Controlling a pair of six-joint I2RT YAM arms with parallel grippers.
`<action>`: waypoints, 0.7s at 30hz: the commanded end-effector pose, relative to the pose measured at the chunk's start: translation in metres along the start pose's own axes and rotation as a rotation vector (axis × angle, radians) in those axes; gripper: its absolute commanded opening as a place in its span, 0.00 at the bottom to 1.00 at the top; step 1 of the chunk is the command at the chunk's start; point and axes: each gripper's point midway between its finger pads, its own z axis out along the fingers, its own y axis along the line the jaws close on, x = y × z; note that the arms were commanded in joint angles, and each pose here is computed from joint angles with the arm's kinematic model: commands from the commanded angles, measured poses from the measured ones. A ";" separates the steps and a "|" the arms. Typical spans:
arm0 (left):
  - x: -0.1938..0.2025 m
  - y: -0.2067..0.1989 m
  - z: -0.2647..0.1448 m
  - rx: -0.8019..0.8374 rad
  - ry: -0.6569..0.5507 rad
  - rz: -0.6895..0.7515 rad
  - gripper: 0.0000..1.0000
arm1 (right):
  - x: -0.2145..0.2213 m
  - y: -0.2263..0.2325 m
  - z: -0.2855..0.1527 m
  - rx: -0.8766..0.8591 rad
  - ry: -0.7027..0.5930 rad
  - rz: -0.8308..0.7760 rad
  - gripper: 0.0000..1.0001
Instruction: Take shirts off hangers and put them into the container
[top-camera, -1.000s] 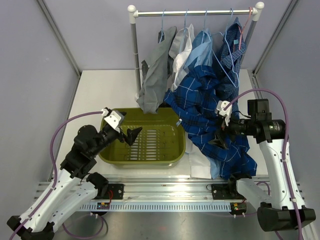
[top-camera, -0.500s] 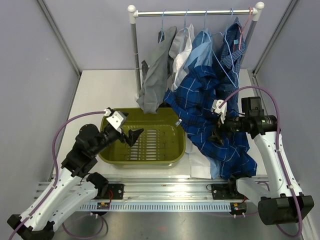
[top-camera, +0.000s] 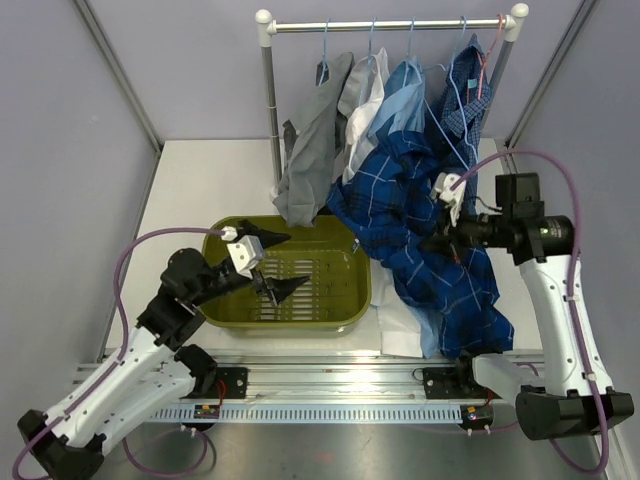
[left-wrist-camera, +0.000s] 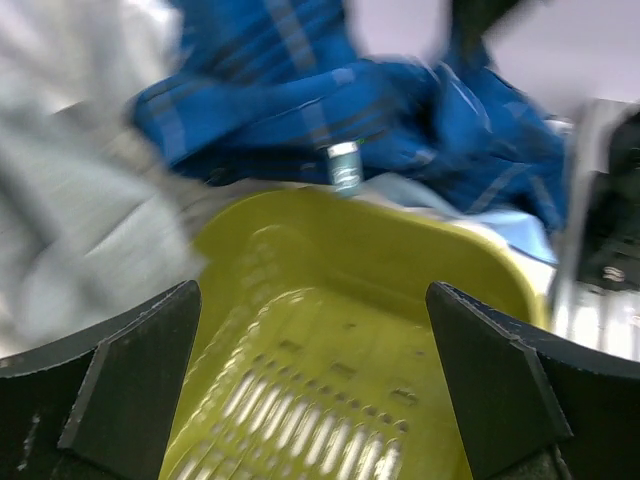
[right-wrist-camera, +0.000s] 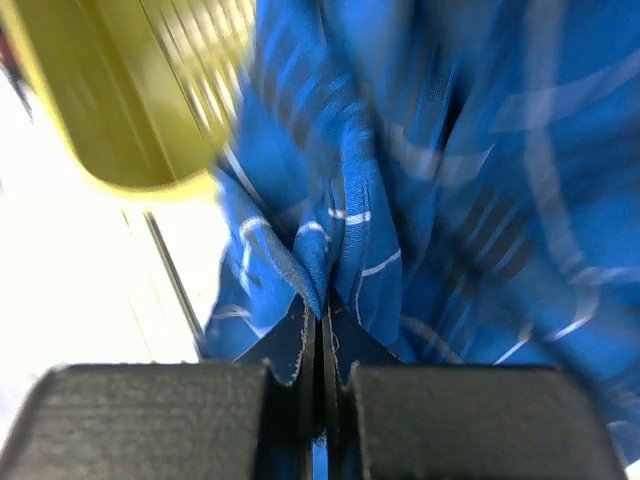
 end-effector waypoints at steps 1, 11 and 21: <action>-0.063 -0.034 0.016 0.179 -0.194 0.097 0.99 | -0.088 0.040 -0.038 -0.110 -0.222 -0.032 0.00; -0.156 -0.072 0.110 0.329 -0.312 0.195 0.99 | -0.208 0.104 -0.112 -0.319 -0.529 -0.163 0.00; -0.196 -0.148 0.170 0.645 -0.436 0.133 0.99 | -0.237 0.090 -0.126 -0.198 -0.580 -0.164 0.00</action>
